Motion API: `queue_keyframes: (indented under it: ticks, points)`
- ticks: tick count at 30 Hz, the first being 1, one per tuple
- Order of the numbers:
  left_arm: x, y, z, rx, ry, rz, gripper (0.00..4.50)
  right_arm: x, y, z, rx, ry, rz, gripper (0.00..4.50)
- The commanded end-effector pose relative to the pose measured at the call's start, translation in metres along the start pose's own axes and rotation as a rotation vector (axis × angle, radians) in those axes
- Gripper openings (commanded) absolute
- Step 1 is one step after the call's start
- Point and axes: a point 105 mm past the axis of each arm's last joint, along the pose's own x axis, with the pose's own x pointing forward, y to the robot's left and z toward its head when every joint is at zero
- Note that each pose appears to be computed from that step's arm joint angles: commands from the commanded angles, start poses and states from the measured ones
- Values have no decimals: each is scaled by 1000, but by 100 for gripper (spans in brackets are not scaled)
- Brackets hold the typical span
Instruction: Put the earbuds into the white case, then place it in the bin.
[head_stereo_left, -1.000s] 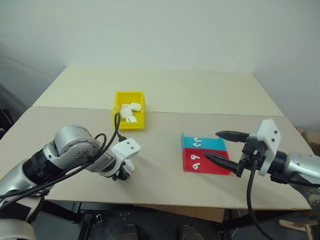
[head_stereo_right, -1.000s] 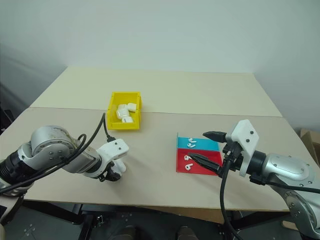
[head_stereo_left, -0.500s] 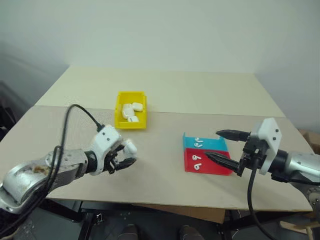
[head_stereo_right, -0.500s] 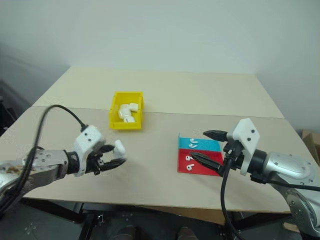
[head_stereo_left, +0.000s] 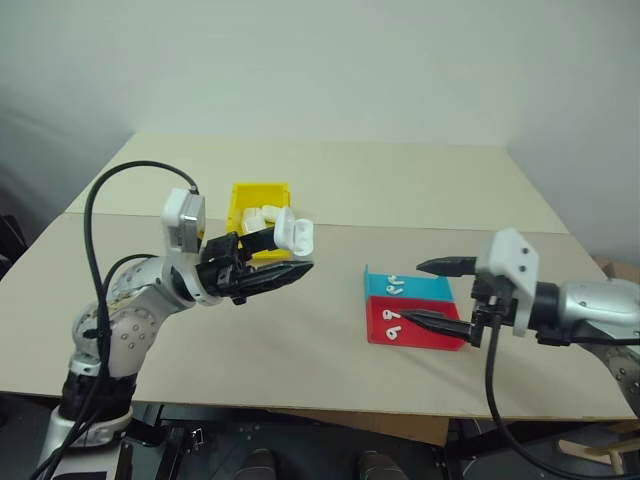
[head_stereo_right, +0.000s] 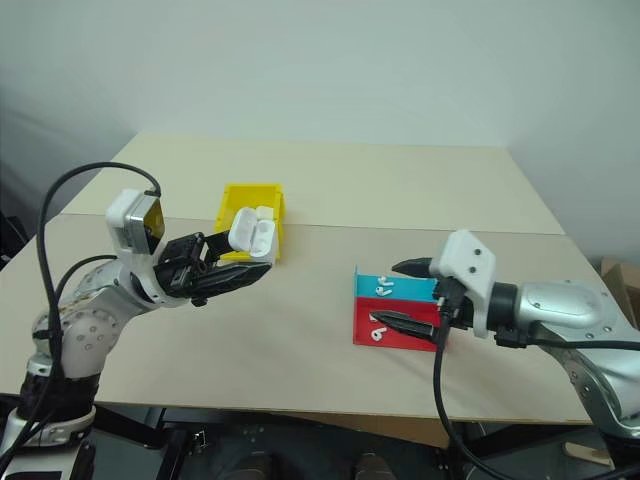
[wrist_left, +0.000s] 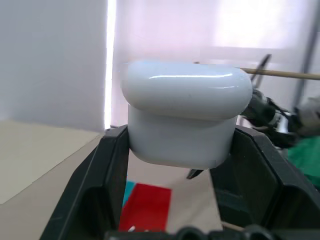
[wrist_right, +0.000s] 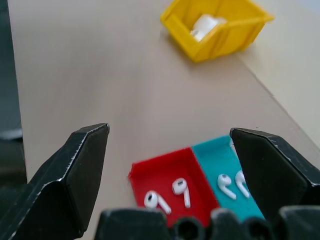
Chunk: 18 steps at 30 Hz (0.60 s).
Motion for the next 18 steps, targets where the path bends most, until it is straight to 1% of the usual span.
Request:
queue_keyframes:
  ticks: [1,2,5,10,15,18]
  points:
    - [0,-8,3,44,-18,-122,277,4,2,0,-27,112,44,450]
    - [0,-10,2,46,-23,-135,277,4,2,0,-27,133,56,450]
    - [3,-12,-2,61,-24,-147,277,16,6,-6,-54,248,109,387]
    - [7,-18,-5,63,-32,-160,277,34,5,-17,-155,372,139,217]
    - [7,-21,-6,61,-31,-145,277,48,6,-33,-245,452,212,217]
    - [7,-23,-7,59,-30,-137,277,53,5,-41,-335,489,251,217]
